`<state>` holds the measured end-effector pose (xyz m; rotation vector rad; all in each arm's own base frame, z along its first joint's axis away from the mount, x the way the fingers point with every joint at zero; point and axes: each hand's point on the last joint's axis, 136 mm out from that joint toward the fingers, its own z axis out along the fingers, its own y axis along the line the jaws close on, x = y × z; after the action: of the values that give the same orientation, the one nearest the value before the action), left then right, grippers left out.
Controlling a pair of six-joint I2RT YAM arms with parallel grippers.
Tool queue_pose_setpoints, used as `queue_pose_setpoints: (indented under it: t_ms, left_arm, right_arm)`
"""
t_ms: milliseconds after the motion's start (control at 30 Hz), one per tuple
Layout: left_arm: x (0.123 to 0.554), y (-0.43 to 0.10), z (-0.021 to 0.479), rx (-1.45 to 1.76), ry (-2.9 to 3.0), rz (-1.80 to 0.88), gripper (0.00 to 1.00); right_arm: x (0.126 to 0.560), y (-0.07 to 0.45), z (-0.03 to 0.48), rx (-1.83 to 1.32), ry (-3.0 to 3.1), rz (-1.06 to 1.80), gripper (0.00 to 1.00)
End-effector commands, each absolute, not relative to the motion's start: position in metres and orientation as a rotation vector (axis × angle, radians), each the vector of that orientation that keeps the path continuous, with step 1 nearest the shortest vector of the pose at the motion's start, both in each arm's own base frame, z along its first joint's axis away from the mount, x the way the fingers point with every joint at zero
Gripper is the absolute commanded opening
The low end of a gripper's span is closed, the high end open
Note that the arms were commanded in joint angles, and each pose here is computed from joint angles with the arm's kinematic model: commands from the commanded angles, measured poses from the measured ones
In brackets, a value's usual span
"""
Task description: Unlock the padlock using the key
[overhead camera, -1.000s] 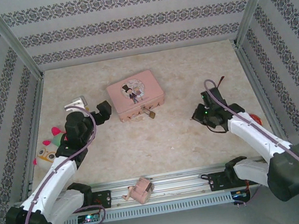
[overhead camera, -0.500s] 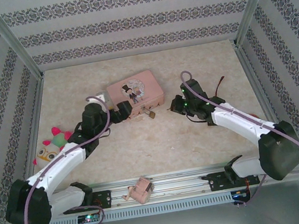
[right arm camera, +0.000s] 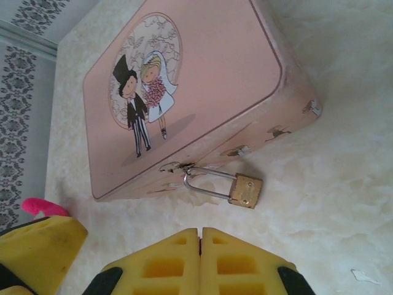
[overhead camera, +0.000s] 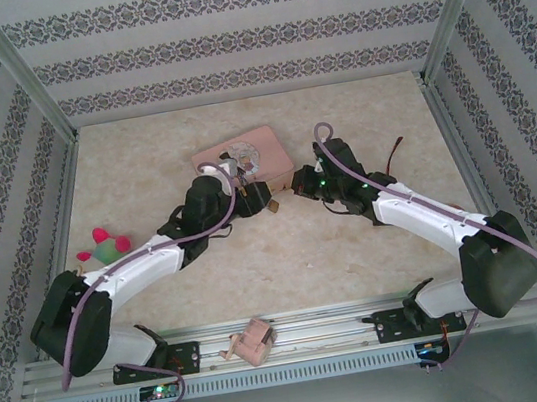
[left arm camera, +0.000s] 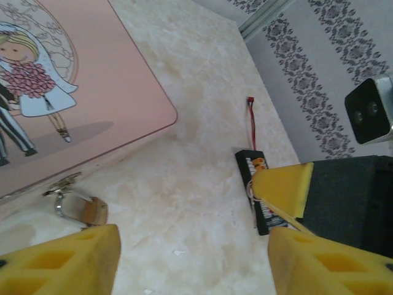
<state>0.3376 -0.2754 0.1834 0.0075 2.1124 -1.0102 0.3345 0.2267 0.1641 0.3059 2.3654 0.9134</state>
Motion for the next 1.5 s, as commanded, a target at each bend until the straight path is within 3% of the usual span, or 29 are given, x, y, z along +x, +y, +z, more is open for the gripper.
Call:
queue_pose_setpoints:
  t_ms: [0,533,900,1033,1133,1300,1467]
  left_arm:
    - [0.340,-0.294,0.208,0.042,2.038,-1.113,0.60]
    - [0.344,-0.316,0.199,0.075,2.051,-1.176,0.43]
    - [0.345,-0.318,0.205,0.074,2.021,-1.199,0.44]
    - [0.344,-0.314,0.209,0.047,1.988,-1.211,0.59]
    - [0.345,-0.310,0.210,0.034,1.986,-1.189,0.61]
    - [0.347,-0.312,0.210,0.038,1.988,-1.191,0.60]
    - [0.348,-0.317,0.202,0.037,2.018,-1.207,0.49]
  right_arm:
    - [0.336,0.239,0.176,0.262,2.323,0.984,0.00]
    - [0.334,0.244,0.176,0.280,2.316,1.028,0.00]
    - [0.335,0.244,0.172,0.290,2.324,1.015,0.00]
    - [0.336,0.241,0.170,0.302,2.325,1.003,0.00]
    - [0.335,0.241,0.170,0.302,2.326,1.002,0.00]
    - [0.336,0.241,0.172,0.302,2.321,1.006,0.00]
    - [0.335,0.241,0.173,0.311,2.319,1.008,0.00]
